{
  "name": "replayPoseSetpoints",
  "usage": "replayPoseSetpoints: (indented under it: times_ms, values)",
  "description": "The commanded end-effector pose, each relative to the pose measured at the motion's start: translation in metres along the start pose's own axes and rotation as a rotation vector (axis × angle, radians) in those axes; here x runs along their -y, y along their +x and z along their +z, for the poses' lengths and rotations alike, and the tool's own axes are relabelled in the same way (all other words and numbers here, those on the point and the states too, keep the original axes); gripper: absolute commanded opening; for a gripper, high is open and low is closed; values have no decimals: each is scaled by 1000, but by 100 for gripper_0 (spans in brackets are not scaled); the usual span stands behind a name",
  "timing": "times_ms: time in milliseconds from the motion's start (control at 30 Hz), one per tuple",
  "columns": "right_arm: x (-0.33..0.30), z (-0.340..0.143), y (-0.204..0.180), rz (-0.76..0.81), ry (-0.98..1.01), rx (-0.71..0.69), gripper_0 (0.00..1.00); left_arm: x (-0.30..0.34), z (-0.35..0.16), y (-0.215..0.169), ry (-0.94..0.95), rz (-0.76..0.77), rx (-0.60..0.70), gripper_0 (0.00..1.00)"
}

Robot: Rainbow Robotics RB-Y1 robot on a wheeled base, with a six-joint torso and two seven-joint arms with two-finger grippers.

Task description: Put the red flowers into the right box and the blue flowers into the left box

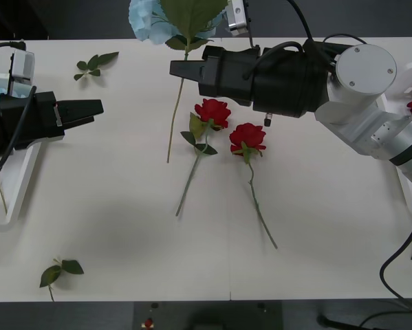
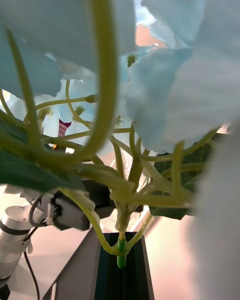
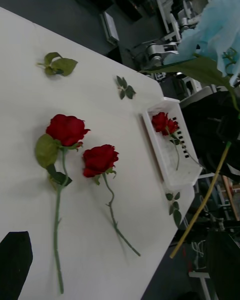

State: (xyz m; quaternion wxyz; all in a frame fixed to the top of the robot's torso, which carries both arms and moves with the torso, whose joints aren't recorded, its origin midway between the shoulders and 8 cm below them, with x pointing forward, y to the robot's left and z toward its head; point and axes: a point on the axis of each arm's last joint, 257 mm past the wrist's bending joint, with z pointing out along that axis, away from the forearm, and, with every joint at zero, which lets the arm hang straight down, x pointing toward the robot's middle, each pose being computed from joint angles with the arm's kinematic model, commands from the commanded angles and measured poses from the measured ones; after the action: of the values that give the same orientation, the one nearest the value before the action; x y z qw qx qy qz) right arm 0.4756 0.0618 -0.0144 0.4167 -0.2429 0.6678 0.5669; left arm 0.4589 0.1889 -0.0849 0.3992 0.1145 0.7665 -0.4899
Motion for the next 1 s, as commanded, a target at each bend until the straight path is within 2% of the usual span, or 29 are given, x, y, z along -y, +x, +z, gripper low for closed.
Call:
replayPoseSetpoints:
  times_ms: [33, 533, 1000]
  values:
    - [-22, 11, -6, -77, -39, -8, 0, 38, 9, -15, 98, 97, 18, 100]
    - [-24, 14, -5, -75, -44, -5, 0, 86, 63, 4, 243, 121, -35, 100]
    - [-23, 14, -7, -76, -39, 3, 0, 101, 98, 20, 263, 134, -73, 100]
